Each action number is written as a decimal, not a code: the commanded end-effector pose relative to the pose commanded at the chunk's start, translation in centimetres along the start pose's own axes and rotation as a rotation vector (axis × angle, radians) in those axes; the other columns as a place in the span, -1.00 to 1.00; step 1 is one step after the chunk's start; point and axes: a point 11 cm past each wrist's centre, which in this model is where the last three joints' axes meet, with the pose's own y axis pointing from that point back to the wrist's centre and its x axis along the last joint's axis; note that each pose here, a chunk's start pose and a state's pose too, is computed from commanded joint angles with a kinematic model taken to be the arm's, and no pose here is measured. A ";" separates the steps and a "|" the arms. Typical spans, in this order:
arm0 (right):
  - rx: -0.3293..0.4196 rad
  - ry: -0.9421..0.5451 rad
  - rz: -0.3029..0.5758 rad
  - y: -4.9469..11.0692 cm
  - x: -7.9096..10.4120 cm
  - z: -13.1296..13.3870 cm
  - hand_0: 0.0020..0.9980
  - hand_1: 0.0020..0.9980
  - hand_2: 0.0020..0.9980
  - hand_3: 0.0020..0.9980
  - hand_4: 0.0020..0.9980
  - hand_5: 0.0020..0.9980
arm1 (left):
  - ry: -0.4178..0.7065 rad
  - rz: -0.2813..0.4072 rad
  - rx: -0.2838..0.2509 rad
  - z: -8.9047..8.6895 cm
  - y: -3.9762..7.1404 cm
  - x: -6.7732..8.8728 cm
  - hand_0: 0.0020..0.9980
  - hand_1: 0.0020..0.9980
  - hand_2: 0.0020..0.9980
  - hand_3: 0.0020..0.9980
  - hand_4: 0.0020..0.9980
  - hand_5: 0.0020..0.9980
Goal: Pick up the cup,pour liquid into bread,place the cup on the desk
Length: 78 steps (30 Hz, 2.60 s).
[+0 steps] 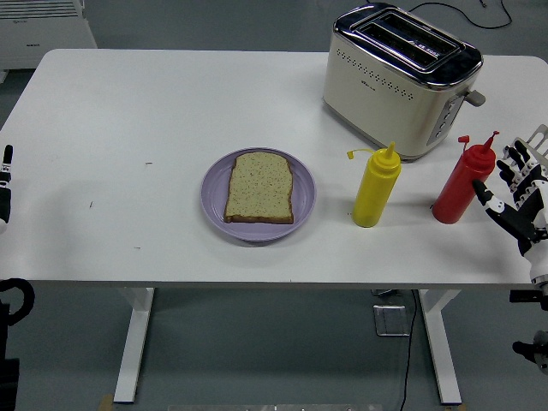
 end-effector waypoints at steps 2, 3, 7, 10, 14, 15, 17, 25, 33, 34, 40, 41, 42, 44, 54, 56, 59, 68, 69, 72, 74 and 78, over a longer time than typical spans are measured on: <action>0.013 -0.067 0.048 -0.2 0.9 -0.6 0.93 0.80 0.96 1.00 0.77 -0.40 | 0.000 -0.001 0.000 0.0 0.0 0.0 0.57 0.48 0.47 0.37 0.11 1.00; 0.016 -0.113 0.075 -0.5 1.4 -0.9 0.93 0.80 0.96 1.00 0.77 -0.40 | 0.000 -0.001 0.000 0.0 0.0 -0.1 0.57 0.48 0.47 0.37 0.11 1.00; 0.005 -0.324 0.123 -1.6 3.0 -1.6 0.80 0.67 0.77 0.86 0.67 -0.23 | 0.000 -0.001 0.002 -0.1 0.0 -0.1 0.57 0.48 0.47 0.37 0.11 1.00; -0.013 -0.489 0.120 -2.4 3.6 -1.9 0.65 0.53 0.58 0.65 0.44 0.08 | 0.000 -0.002 0.003 -0.1 0.0 -0.1 0.57 0.48 0.47 0.37 0.11 1.00; -0.060 -0.694 0.157 -3.2 4.4 -1.3 0.65 0.53 0.58 0.65 0.44 0.08 | 0.001 -0.002 0.001 0.0 -0.1 -0.1 0.57 0.48 0.47 0.37 0.11 1.00; -0.072 -0.745 0.169 -3.3 4.5 -1.1 0.65 0.53 0.58 0.65 0.44 0.08 | 0.001 -0.002 0.000 0.0 -0.1 -0.1 0.57 0.48 0.47 0.37 0.11 1.00; -0.091 -0.827 0.187 -3.4 4.6 -0.7 0.61 0.50 0.54 0.60 0.38 0.12 | 0.001 -0.002 -0.001 0.0 -0.1 -0.1 0.57 0.48 0.47 0.37 0.11 1.00; -0.132 -0.919 0.176 -4.1 4.2 -0.4 0.59 0.48 0.52 0.58 0.33 0.17 | 0.001 -0.001 -0.002 0.1 -0.1 0.0 0.57 0.49 0.47 0.37 0.11 1.00; -0.190 -0.888 0.131 -4.3 3.9 0.1 0.57 0.43 0.47 0.54 0.32 0.18 | 0.001 -0.002 -0.002 0.1 -0.1 -0.1 0.57 0.49 0.47 0.37 0.11 1.00; -0.189 -0.882 0.124 -4.3 3.9 0.0 0.57 0.43 0.47 0.54 0.32 0.18 | 0.001 -0.002 -0.002 0.1 -0.1 -0.1 0.57 0.49 0.47 0.37 0.11 1.00; -0.185 -0.866 0.102 -4.3 4.0 0.0 0.55 0.41 0.44 0.54 0.31 0.18 | 0.001 -0.002 -0.001 0.0 -0.1 -0.1 0.58 0.49 0.47 0.37 0.12 1.00; -0.185 -0.866 0.102 -4.3 4.0 0.0 0.55 0.41 0.44 0.54 0.30 0.20 | 0.001 -0.003 -0.001 0.0 -0.1 -0.1 0.58 0.49 0.47 0.37 0.12 1.00; -0.185 -0.867 0.102 -4.3 4.0 0.0 0.55 0.41 0.44 0.54 0.30 0.20 | 0.001 -0.003 -0.001 0.0 -0.1 -0.1 0.58 0.49 0.47 0.37 0.12 1.00; -0.186 -0.868 0.105 -4.3 4.0 0.1 0.55 0.41 0.44 0.54 0.30 0.20 | 0.001 -0.003 -0.002 0.0 -0.1 -0.1 0.58 0.49 0.47 0.37 0.12 1.00; -0.189 -0.873 0.115 -4.3 4.1 0.2 0.54 0.40 0.44 0.52 0.29 0.20 | 0.000 -0.002 0.001 0.0 0.0 -0.1 0.58 0.49 0.47 0.37 0.13 1.00; -0.192 -0.873 0.116 -4.2 4.1 0.3 0.54 0.40 0.44 0.52 0.29 0.20 | -0.001 -0.001 0.002 -0.1 0.0 0.0 0.58 0.49 0.47 0.37 0.13 1.00; -0.195 -0.875 0.120 -4.2 4.1 0.4 0.54 0.40 0.44 0.52 0.29 0.20 | -0.002 -0.002 0.003 -0.1 0.0 0.0 0.58 0.49 0.47 0.37 0.13 1.00; -0.200 -0.878 0.125 -4.1 4.1 0.6 0.53 0.40 0.44 0.51 0.28 0.21 | -0.004 -0.002 0.006 -0.2 0.1 0.0 0.58 0.49 0.47 0.37 0.13 1.00; -0.200 -0.878 0.125 -4.1 4.1 0.6 0.53 0.40 0.44 0.51 0.28 0.21 | -0.004 -0.001 0.006 -0.2 0.1 0.0 0.58 0.49 0.47 0.37 0.13 1.00; -0.202 -0.878 0.126 -4.1 4.1 0.6 0.52 0.40 0.43 0.51 0.28 0.21 | -0.004 -0.001 0.005 -0.2 0.1 0.0 0.58 0.49 0.47 0.37 0.13 1.00; -0.203 -0.879 0.126 -4.1 4.0 0.6 0.52 0.40 0.43 0.51 0.28 0.21 | -0.004 0.000 0.005 -0.1 0.1 0.0 0.58 0.49 0.47 0.37 0.13 1.00; -0.202 -0.879 0.125 -4.1 4.0 0.6 0.52 0.39 0.43 0.51 0.28 0.21 | -0.003 -0.001 0.004 -0.1 0.0 0.0 0.58 0.49 0.47 0.37 0.13 1.00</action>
